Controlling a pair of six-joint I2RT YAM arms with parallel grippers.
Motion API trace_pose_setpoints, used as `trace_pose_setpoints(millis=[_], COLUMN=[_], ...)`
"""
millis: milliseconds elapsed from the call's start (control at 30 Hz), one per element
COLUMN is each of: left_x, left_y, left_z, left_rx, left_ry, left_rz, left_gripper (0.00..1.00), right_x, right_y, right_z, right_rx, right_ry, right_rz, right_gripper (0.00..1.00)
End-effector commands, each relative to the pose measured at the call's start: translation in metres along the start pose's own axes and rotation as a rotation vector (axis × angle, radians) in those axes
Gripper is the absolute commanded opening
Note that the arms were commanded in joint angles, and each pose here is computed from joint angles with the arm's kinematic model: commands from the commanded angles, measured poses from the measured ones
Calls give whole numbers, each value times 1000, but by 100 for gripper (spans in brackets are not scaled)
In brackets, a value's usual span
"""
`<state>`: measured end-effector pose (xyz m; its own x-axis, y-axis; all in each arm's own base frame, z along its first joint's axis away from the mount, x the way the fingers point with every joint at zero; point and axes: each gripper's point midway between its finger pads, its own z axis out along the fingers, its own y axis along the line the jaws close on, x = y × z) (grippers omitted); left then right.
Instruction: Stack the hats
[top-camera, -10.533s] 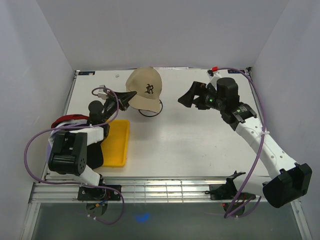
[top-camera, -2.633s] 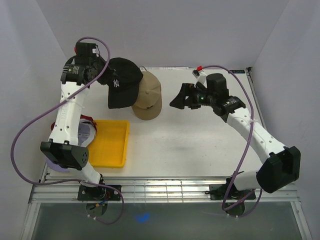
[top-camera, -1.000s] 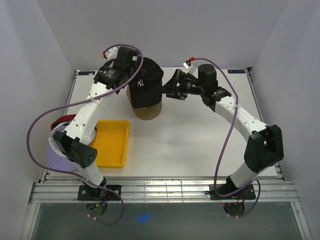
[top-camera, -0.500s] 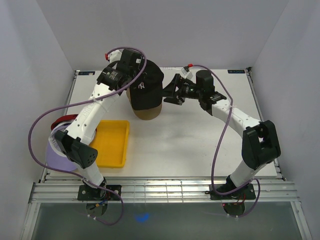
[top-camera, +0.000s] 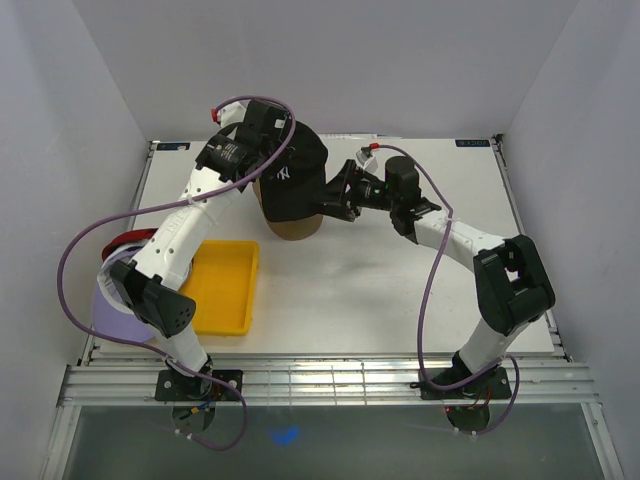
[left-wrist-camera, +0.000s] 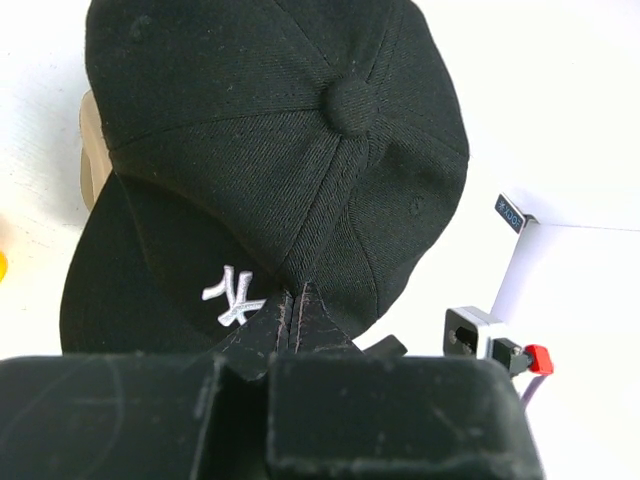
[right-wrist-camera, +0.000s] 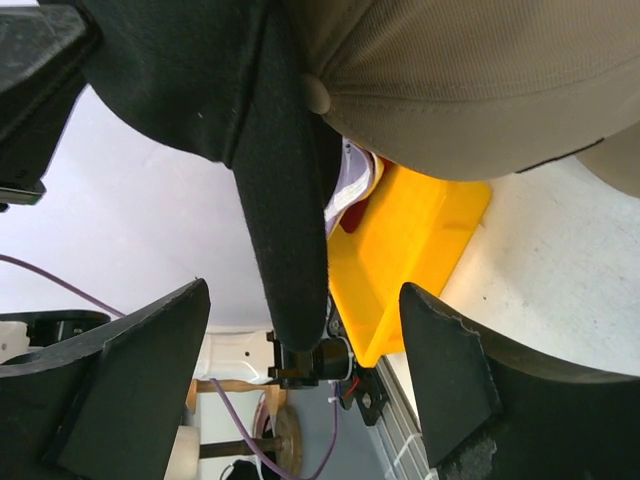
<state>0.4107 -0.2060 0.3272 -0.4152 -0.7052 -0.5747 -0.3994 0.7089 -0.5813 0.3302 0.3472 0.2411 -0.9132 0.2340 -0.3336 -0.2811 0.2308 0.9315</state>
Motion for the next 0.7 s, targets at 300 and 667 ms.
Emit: trace_pose_setpoints(millis=[300,667], left_x=[-5,-3], left_y=[-1,-2], left_z=[-6,-9], left_rx=[-1,3], left_ry=[-29,-27], left_rz=[-56,-47], left_gripper=[0,0], right_x=[-11,-12], right_y=[27,22], right_z=[12,18], right_rx=[-143,-170], right_ry=[-40,-28], right_rz=[-17,36], right_gripper=[75,56])
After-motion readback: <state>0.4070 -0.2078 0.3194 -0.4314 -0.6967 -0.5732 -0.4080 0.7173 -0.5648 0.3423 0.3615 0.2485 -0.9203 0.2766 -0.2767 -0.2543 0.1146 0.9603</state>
